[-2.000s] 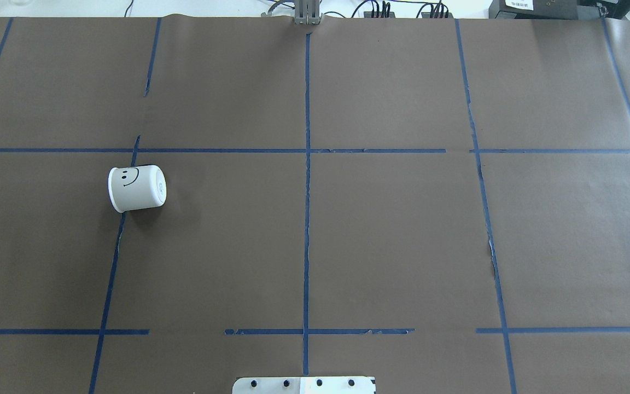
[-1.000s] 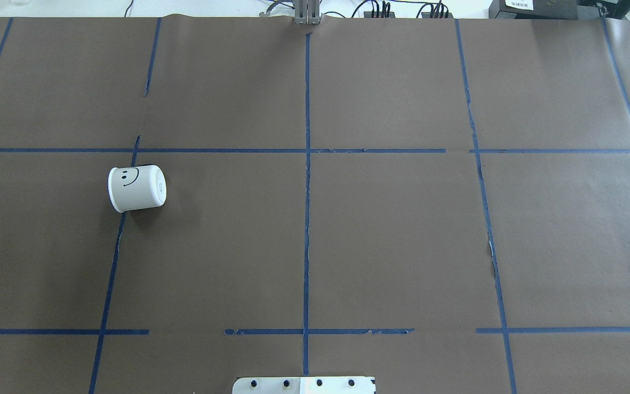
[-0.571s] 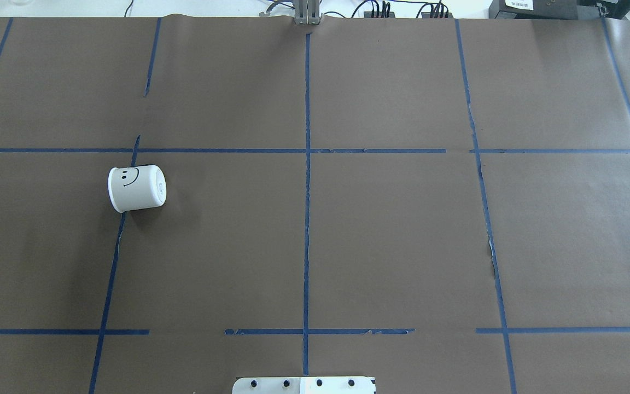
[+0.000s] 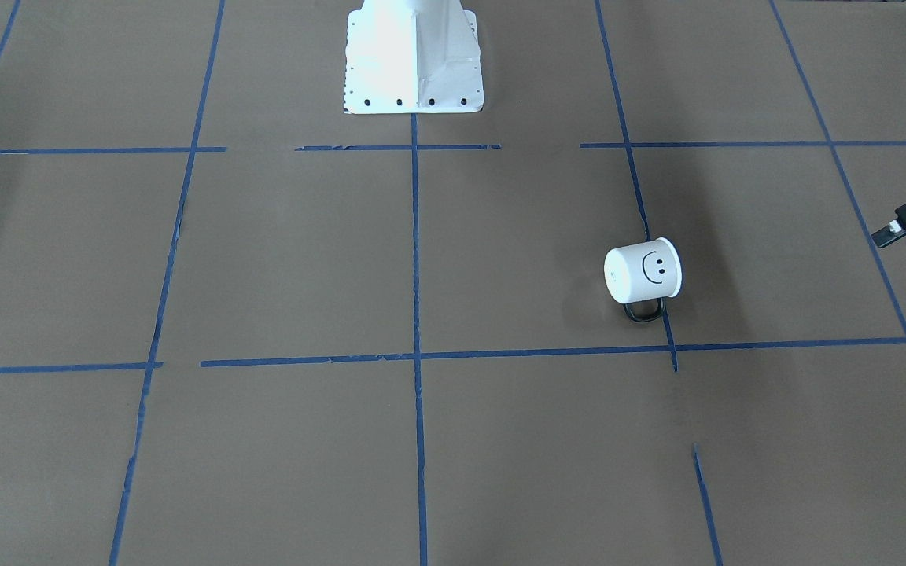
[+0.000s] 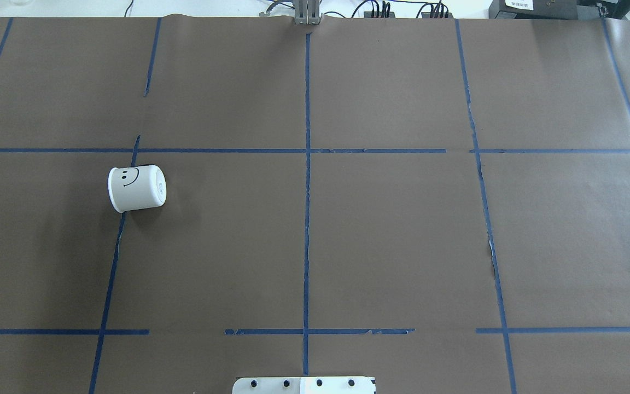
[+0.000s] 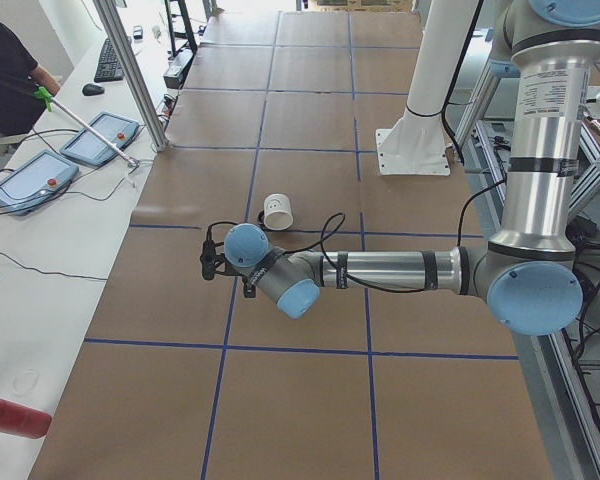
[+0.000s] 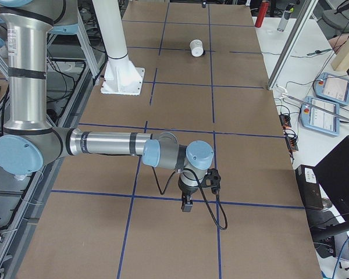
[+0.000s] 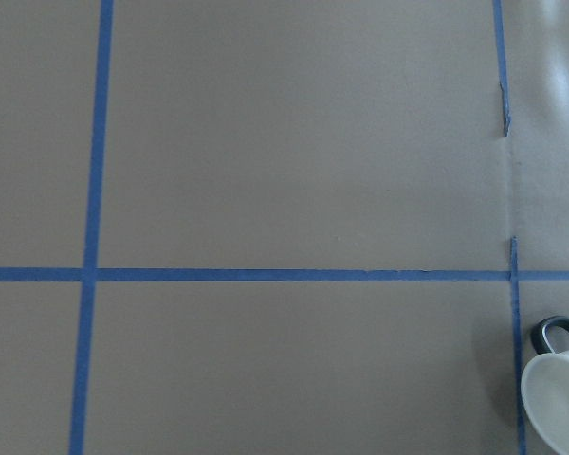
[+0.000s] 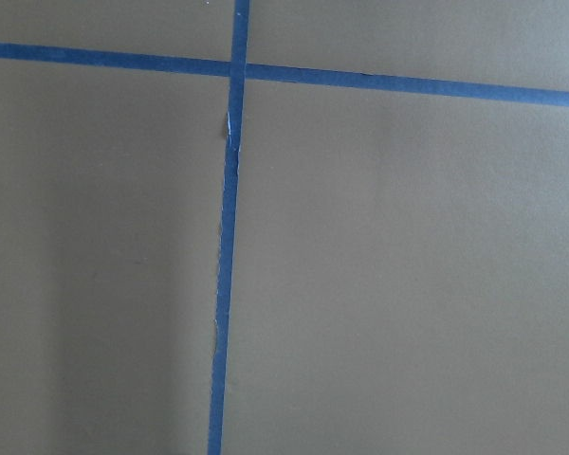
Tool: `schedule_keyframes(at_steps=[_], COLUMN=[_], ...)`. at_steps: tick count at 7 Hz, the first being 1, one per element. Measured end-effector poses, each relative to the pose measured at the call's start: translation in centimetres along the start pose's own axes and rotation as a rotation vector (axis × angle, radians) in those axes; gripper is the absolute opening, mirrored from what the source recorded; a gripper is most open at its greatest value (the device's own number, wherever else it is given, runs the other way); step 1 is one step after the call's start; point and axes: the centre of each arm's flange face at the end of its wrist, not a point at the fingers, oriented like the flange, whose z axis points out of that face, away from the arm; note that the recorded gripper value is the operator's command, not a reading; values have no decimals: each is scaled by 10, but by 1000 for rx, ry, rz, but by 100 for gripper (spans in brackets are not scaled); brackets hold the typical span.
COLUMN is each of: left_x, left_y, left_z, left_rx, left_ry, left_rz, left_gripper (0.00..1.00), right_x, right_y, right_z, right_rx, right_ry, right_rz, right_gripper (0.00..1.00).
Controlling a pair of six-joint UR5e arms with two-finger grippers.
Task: Flip mug
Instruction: 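Move the left gripper toward the white mug lying on its side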
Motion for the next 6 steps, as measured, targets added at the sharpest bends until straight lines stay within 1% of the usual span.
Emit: schedule_keyframes(at_steps=[1, 2, 3, 6], left_x=[19, 41, 61, 92], left_y=[7, 17, 26, 50], left_z=[28, 55, 72, 84], left_rx=[35, 69, 88, 130], left_ry=[16, 46, 99, 301], left_rz=[-17, -26, -55, -195], left_gripper=[100, 100, 100, 100], right_x=[0, 0, 0, 0], right_y=[0, 0, 0, 0], right_z=[0, 0, 0, 0], right_rx=[0, 0, 0, -1], right_ry=[0, 0, 0, 0], right_rz=[0, 0, 0, 0], right_gripper=[100, 100, 100, 100])
